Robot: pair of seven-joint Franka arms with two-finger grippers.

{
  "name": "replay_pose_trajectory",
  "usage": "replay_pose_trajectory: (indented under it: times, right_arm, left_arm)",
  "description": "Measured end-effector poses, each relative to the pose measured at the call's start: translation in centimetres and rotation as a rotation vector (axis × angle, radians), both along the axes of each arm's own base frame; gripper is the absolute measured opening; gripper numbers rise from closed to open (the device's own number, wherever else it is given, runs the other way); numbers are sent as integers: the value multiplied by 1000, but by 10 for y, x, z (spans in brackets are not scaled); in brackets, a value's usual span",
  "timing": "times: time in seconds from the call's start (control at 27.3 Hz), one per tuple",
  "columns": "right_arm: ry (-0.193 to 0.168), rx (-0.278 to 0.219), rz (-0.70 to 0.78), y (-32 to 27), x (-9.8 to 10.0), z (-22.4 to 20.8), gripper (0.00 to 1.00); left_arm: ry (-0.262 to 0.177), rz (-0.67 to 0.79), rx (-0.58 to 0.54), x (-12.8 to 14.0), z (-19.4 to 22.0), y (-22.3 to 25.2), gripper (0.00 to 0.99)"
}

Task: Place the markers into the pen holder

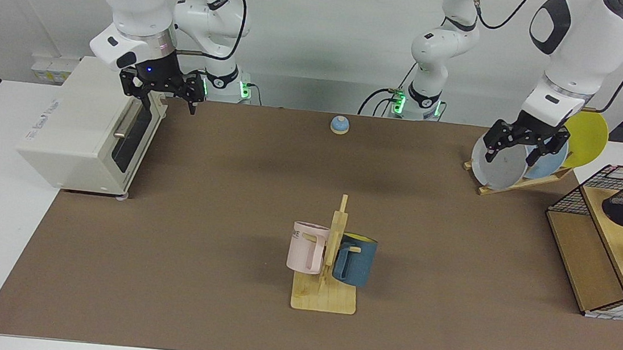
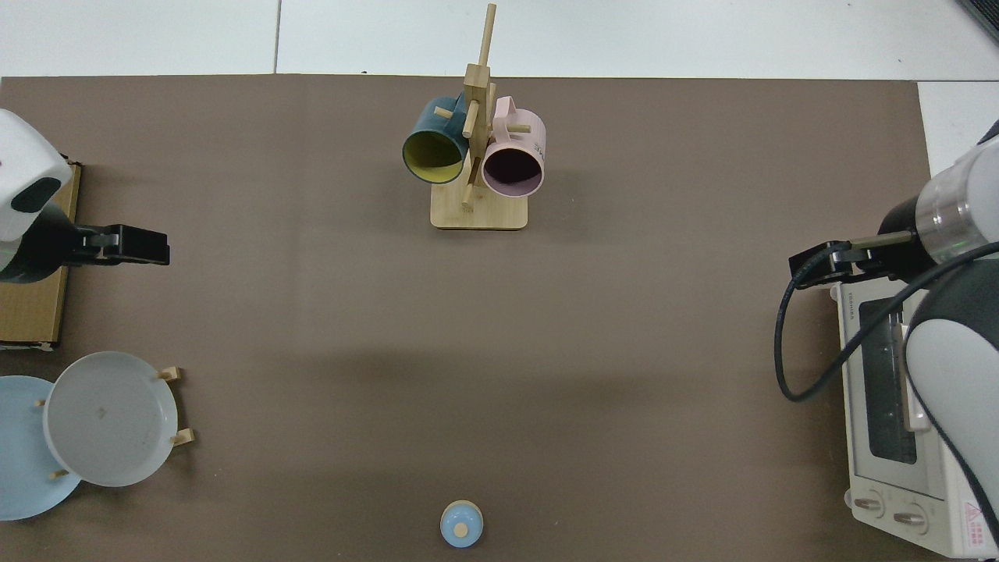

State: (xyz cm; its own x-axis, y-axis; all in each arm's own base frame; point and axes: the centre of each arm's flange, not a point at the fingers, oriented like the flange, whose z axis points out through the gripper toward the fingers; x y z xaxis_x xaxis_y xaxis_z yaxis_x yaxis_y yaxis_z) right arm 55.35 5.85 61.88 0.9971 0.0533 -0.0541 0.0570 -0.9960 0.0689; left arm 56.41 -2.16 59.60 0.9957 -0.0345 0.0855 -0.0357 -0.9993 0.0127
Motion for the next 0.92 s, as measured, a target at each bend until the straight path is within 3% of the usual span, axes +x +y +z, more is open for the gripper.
replay_pose_trajectory:
  times: [0.92]
  right_arm:
    - [0,0,0,0,0,0,1000]
  left_arm:
    - [-9,-12,-7,-12,16,-6,991]
